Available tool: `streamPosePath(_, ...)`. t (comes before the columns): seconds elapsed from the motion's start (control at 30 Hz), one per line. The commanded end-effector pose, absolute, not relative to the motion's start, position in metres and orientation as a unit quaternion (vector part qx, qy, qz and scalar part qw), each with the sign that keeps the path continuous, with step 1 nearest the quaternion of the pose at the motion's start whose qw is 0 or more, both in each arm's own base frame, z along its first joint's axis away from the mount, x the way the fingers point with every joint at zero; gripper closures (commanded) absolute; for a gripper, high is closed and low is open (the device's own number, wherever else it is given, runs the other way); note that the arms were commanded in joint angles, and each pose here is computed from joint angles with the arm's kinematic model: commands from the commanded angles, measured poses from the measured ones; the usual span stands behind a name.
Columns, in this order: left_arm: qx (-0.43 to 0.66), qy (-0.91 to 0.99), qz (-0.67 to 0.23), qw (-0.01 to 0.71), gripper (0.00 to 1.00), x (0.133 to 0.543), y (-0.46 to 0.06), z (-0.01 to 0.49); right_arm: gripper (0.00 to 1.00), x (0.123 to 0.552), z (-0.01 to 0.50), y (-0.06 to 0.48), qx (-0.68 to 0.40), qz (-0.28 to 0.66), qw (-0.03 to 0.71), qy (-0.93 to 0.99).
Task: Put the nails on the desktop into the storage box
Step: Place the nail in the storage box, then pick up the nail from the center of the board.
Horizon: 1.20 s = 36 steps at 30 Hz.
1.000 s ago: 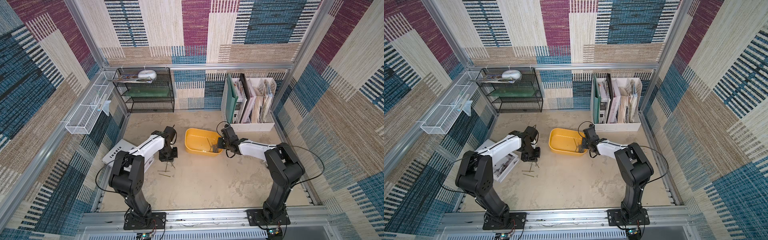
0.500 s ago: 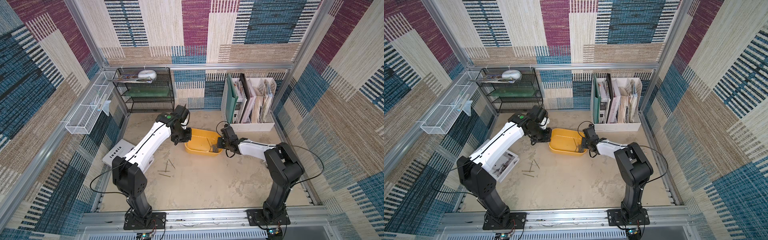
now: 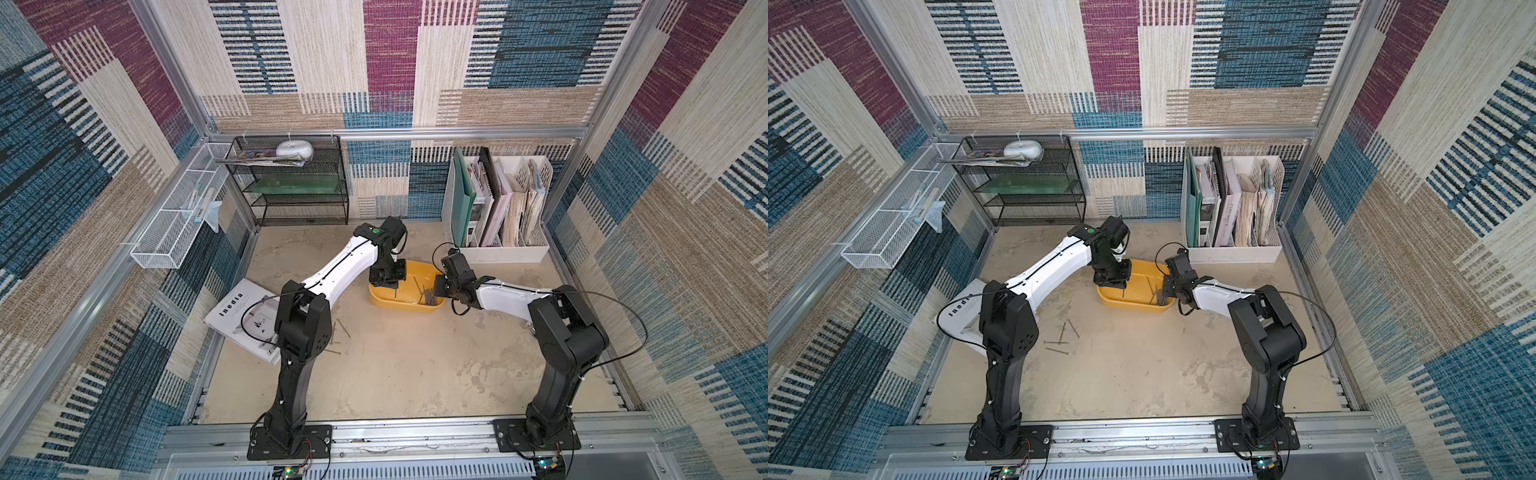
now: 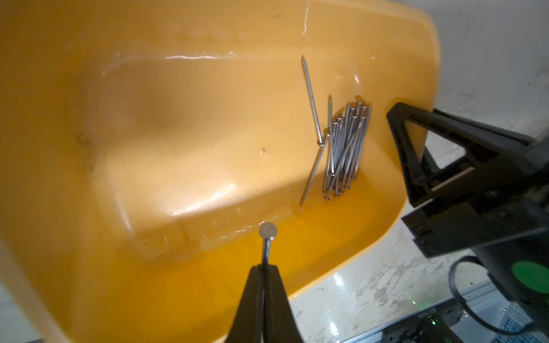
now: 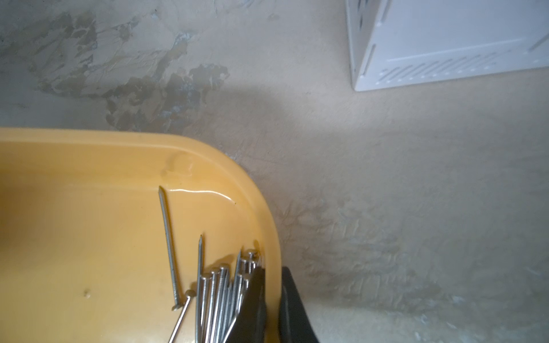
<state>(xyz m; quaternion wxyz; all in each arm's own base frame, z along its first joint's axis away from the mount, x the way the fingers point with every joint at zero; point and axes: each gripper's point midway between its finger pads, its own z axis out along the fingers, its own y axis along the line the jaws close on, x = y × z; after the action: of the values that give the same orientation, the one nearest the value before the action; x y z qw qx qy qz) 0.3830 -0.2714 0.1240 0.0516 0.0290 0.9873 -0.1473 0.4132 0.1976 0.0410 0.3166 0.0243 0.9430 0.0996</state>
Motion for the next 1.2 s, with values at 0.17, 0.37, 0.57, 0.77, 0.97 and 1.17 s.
streamPosePath(0.17,0.018,0.988,-0.15,0.038,0.76,0.381,-0.274,0.104,1.0,0.356,-0.006,0.17,0.0,0.03,0.193,0.981)
streamPosePath(0.37,0.018,0.984,-0.159,0.079,0.66,0.379,-0.266,0.14,1.0,0.355,-0.005,0.169,0.002,0.029,0.194,0.981)
streamPosePath(0.57,0.012,0.98,-0.154,0.128,0.64,0.354,-0.228,0.182,1.0,0.355,-0.004,0.169,0.003,0.031,0.195,0.98)
streamPosePath(0.77,-0.038,0.987,-0.111,0.114,0.64,0.315,-0.153,0.143,1.0,0.355,-0.007,0.171,0.002,0.035,0.193,0.981)
streamPosePath(0.97,-0.066,0.99,-0.101,0.078,0.64,0.298,-0.131,0.095,1.0,0.356,-0.006,0.171,0.0,0.034,0.193,0.981)
streamPosePath(1.17,-0.087,0.992,-0.067,0.063,0.64,0.304,-0.123,0.069,1.0,0.355,-0.007,0.17,-0.001,0.031,0.192,0.981)
